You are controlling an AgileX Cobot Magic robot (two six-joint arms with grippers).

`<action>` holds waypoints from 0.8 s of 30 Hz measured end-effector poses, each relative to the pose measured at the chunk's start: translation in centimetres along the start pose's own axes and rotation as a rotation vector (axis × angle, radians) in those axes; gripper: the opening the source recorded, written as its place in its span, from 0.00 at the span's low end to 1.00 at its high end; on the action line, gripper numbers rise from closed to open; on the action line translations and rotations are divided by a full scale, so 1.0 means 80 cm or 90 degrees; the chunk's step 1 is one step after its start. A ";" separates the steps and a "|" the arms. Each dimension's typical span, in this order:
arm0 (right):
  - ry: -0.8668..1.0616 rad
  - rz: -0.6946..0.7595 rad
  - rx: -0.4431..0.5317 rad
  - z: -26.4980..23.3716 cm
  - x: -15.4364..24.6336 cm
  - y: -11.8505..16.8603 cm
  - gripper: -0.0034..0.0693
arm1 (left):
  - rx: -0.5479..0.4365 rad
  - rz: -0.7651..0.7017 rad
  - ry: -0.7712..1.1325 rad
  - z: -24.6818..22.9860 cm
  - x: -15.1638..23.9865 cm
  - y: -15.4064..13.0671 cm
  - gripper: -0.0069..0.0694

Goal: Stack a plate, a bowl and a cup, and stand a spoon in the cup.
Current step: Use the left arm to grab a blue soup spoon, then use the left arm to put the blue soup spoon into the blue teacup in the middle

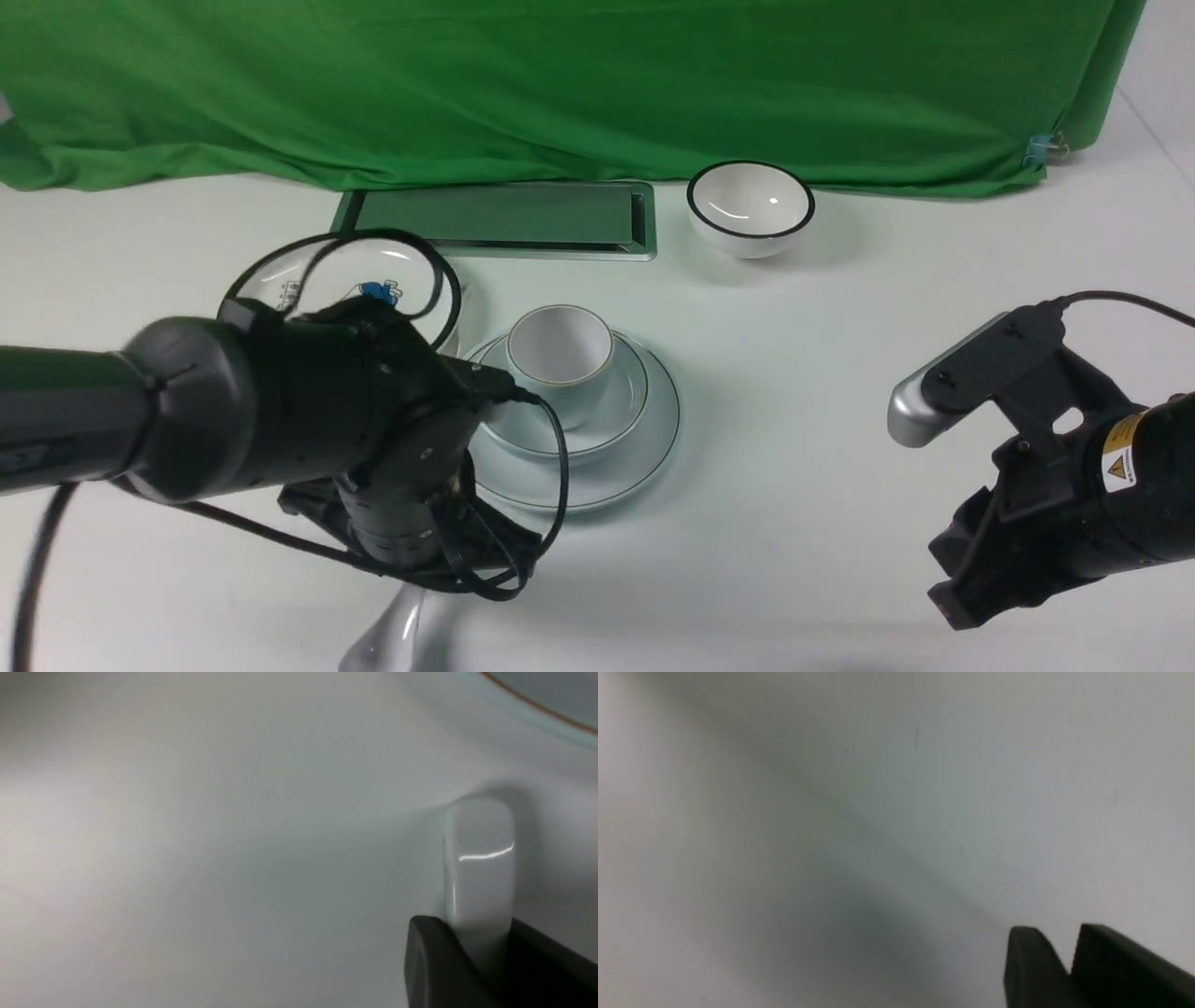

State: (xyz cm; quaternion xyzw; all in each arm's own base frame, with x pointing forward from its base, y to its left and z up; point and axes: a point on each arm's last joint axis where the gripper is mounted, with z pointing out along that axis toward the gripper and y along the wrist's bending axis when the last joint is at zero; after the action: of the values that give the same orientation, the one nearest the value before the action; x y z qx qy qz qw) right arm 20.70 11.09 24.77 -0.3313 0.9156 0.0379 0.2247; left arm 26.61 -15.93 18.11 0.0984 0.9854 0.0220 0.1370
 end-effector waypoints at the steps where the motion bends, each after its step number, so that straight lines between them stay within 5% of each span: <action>1: -0.003 -0.004 0.001 0.000 0.000 0.000 0.29 | 0.009 0.003 -0.030 -0.019 -0.001 0.003 0.19; 8: -0.066 -0.009 0.015 0.001 -0.010 -0.002 0.29 | 0.203 0.097 -0.518 -0.146 -0.044 -0.006 0.19; 12: -0.095 -0.005 0.018 0.001 -0.015 -0.003 0.29 | 0.238 0.192 -0.713 -0.152 -0.074 -0.018 0.19; 24: -0.131 -0.021 0.026 0.000 -0.021 -0.004 0.26 | 0.223 0.098 -0.734 -0.048 -0.125 0.015 0.19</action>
State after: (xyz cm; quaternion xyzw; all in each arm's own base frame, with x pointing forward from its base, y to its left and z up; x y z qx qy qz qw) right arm 22.03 11.85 25.54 -0.3360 0.8826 0.0492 0.3250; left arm 35.21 -16.82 24.57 0.1864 0.7315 -0.1877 0.6285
